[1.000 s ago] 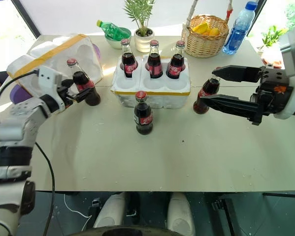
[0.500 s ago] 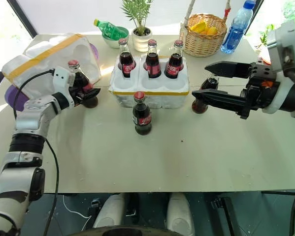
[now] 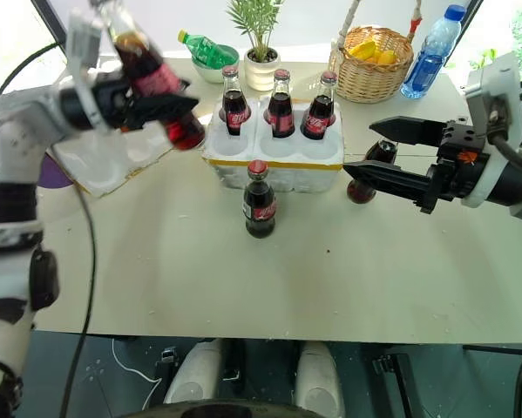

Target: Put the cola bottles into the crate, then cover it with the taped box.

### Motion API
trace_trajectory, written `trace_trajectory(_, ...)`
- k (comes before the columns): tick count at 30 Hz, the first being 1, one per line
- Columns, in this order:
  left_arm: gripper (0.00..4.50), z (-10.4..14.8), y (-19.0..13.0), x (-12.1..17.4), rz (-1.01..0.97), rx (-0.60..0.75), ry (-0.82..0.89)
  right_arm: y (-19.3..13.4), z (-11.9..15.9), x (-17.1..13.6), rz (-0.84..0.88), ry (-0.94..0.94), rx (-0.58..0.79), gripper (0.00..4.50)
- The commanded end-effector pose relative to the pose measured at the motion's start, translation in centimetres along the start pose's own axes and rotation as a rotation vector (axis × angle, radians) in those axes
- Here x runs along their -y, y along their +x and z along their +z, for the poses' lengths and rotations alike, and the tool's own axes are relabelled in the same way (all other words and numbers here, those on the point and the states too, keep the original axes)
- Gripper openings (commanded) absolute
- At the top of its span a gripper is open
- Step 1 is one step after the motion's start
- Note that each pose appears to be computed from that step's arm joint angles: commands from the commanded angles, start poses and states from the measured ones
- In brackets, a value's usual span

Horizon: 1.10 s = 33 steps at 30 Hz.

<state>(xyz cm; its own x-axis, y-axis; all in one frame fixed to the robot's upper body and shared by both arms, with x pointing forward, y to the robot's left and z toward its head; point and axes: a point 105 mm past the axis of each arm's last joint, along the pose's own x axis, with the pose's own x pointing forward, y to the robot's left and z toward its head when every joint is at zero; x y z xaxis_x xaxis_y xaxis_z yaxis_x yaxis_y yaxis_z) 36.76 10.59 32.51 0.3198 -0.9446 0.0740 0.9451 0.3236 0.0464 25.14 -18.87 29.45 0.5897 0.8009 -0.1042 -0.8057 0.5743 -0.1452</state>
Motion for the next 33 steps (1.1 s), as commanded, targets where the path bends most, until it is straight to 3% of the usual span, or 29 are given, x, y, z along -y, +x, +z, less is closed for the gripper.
trace_trajectory(1,2.82,1.1,3.4,-0.8,-0.035,0.027,0.082,-0.7,1.1,-0.3,-0.039,-0.059,0.040,4.50)
trace_trajectory(10,2.82,-2.0,9.5,-1.6,-0.038,-0.046,0.154,-1.6,0.3,-1.3,-0.118,-0.057,0.028,4.50)
trace_trajectory(16,2.82,-0.9,6.4,-3.0,-0.004,-0.055,0.197,-2.6,0.0,-1.5,-0.172,-0.037,0.033,4.50)
trace_trajectory(21,2.82,-3.3,3.8,-4.0,0.016,-0.163,0.225,-2.5,-0.4,-1.3,-0.182,-0.023,0.037,4.50)
trace_trajectory(33,2.82,-8.1,6.1,-5.2,0.173,-0.177,0.142,-1.8,-0.5,-1.3,-0.150,-0.010,0.038,4.50)
